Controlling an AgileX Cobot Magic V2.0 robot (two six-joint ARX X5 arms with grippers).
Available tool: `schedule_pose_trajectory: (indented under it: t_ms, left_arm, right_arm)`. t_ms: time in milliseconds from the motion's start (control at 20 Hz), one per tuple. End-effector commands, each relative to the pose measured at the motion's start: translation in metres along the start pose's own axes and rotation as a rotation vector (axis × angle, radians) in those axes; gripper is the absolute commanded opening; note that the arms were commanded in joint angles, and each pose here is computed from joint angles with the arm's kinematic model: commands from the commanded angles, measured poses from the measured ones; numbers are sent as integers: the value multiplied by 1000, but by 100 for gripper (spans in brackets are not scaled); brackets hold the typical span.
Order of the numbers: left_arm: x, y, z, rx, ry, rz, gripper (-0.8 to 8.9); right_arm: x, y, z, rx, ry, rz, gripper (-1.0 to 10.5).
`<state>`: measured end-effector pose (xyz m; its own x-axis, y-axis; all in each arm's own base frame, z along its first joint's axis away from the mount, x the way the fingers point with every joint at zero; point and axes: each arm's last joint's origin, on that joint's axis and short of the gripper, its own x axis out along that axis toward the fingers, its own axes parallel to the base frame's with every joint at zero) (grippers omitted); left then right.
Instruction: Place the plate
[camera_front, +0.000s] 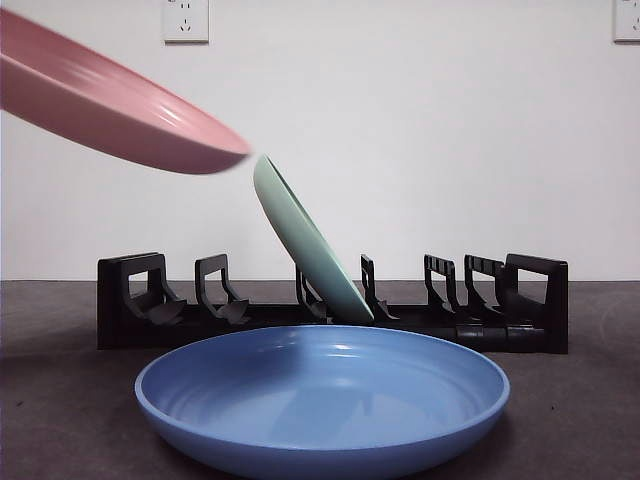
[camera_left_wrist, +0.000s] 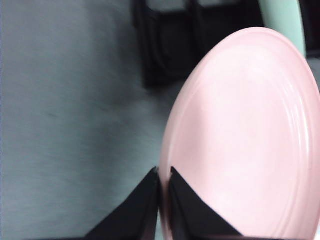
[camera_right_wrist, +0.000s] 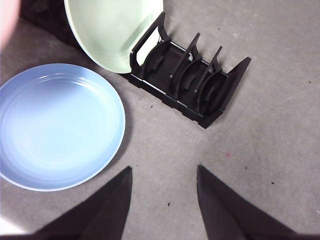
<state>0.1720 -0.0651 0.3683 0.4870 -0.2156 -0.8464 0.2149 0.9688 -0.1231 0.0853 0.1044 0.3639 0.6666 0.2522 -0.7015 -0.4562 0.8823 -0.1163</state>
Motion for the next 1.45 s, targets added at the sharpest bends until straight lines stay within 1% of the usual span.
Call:
schedule_pose_trajectory:
  t_ms: [50, 350, 600, 750, 1100, 1300, 1400, 1450]
  left_arm:
    - [24, -2, -13, -64, 20, -36, 16]
    - [73, -15, -38, -109, 58, -80, 16]
    - [101, -32, -43, -139, 41, -134, 16]
    - [117, -47, -41, -147, 54, -160, 16]
    - [165, -76, -42, -116, 140, -161, 16]
    - [180, -85, -45, -101, 161, -164, 16]
    - [181, -86, -46, -96, 168, -162, 40]
    - [180, -86, -46, -96, 169, -161, 75]
  right_arm:
    - [-2, 1, 3, 21, -16, 6, 207]
    - [-2, 1, 3, 39, -15, 8, 207]
    - [-2, 1, 3, 40, -16, 7, 207]
    - [-2, 1, 3, 39, -16, 7, 207]
    - [-2, 1, 3, 39, -16, 7, 207]
    - [-2, 1, 3, 39, -15, 7, 207]
    - [-2, 1, 3, 39, -15, 8, 207]
    - [-2, 1, 3, 39, -15, 8, 207]
